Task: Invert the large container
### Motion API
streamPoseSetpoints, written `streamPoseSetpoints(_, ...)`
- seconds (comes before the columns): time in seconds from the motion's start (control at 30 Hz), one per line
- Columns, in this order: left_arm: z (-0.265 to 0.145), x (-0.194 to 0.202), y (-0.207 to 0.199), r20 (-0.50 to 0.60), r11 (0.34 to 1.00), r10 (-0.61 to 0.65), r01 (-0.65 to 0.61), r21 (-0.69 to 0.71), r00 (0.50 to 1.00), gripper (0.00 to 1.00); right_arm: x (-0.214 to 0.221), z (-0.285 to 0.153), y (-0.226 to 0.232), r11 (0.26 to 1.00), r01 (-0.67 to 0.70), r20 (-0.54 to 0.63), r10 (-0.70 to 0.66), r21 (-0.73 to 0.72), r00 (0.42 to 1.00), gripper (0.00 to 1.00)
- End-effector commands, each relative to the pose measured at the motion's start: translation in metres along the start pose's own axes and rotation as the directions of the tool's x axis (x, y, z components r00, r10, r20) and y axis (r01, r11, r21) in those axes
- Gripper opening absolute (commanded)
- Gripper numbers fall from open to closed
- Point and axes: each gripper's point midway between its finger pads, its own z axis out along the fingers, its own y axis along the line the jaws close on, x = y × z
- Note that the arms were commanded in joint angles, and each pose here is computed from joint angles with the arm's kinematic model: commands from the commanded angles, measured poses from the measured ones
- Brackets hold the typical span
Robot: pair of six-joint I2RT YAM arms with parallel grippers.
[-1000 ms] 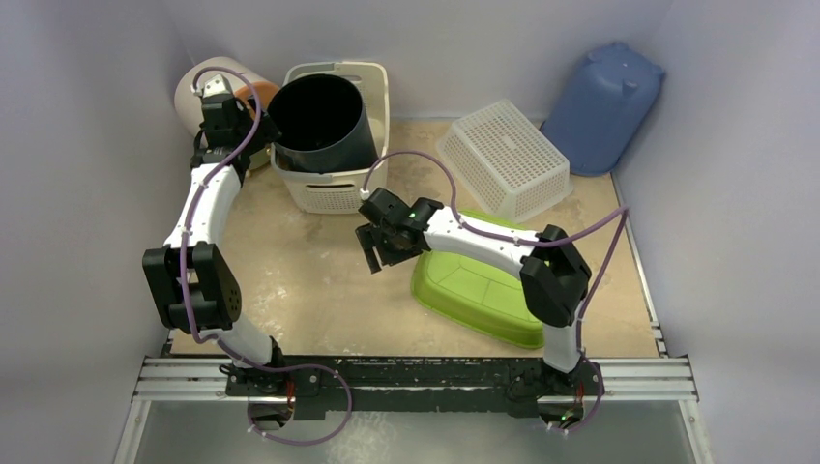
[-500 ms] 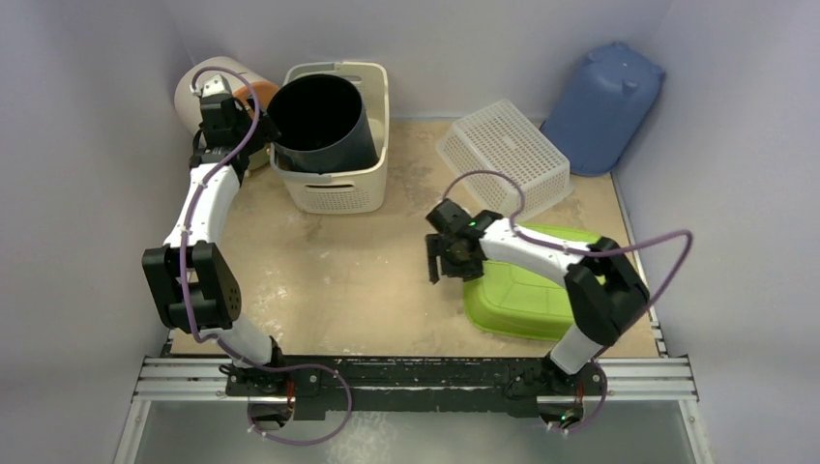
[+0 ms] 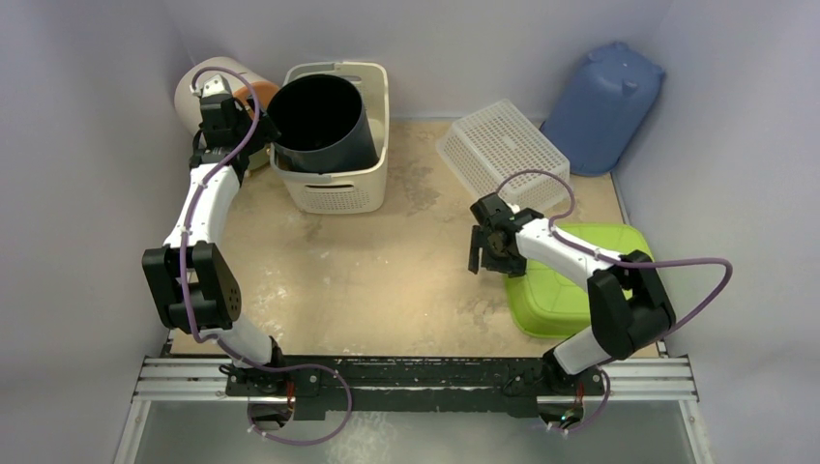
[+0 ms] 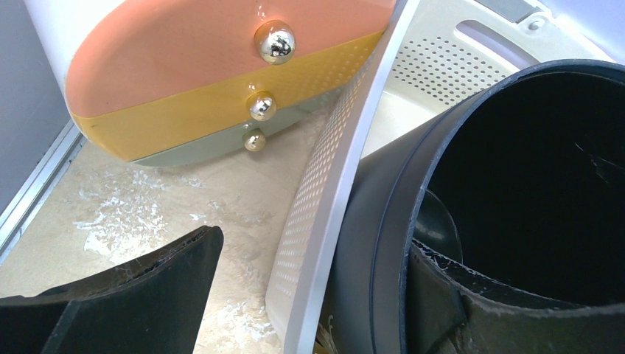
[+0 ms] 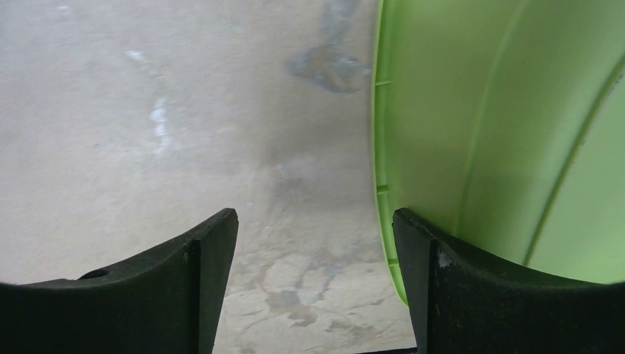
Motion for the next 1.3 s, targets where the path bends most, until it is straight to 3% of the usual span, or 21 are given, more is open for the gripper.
streamPoseSetpoints(0.0,-0.011,-0.012,0.032,0.033,0.995,0.014,-0.011,-0.099,0.999,0.81,-0.005,-0.003,-0.042,0.989,-0.035,0.033,0.031,0.145,0.999,0.8)
streamPoseSetpoints(0.17,-0.014,-0.016,0.029,0.04,0.996,0.012,-0.008,-0.089,0.999,0.81,-0.03,-0.008,-0.069,0.978,-0.12,0.1,0.104,0.173,0.99,0.79)
streamPoseSetpoints(0.3,-0.015,-0.018,0.029,0.04,0.996,0.015,-0.012,-0.092,0.999,0.81,-0.055,-0.016,-0.066,0.981,-0.103,0.134,0.081,0.166,0.988,0.8)
streamPoseSetpoints(0.5,-0.021,-0.024,0.029,0.043,0.994,0.013,-0.008,-0.105,0.999,0.82,-0.113,-0.062,-0.009,0.995,0.097,0.29,-0.091,-0.007,0.953,0.77)
streamPoseSetpoints(0.7,-0.031,-0.032,0.031,0.052,0.992,0.015,-0.008,-0.124,0.999,0.82,-0.18,-0.134,0.086,0.926,0.359,0.5,-0.257,-0.118,0.827,0.76)
streamPoseSetpoints(0.73,-0.033,-0.033,0.03,0.055,0.992,0.016,-0.009,-0.123,0.998,0.82,-0.195,-0.147,0.101,0.91,0.393,0.543,-0.268,-0.128,0.796,0.81)
streamPoseSetpoints(0.83,-0.037,-0.038,0.028,0.059,0.993,0.016,-0.009,-0.121,0.998,0.82,-0.251,-0.203,0.142,0.87,0.471,0.698,-0.246,-0.148,0.673,0.83)
streamPoseSetpoints(0.93,-0.044,-0.045,0.023,0.069,0.995,0.009,-0.002,-0.1,0.998,0.82,-0.29,-0.233,0.169,0.849,0.505,0.762,-0.222,-0.157,0.609,0.83)
streamPoseSetpoints(1.03,-0.053,-0.056,0.014,0.104,0.998,-0.003,0.01,-0.061,0.995,0.83,-0.308,-0.232,0.192,0.834,0.52,0.777,-0.2,-0.186,0.597,0.84)
streamPoseSetpoints(1.13,-0.06,-0.072,0.001,0.136,1.0,-0.012,0.013,-0.006,0.991,0.83,-0.308,-0.219,0.218,0.799,0.533,0.768,-0.149,-0.277,0.623,0.84)
streamPoseSetpoints(1.27,-0.063,-0.091,-0.022,0.177,0.994,-0.07,0.054,0.093,0.982,0.83,-0.291,-0.211,0.257,0.686,0.557,0.728,-0.057,-0.469,0.683,0.83)
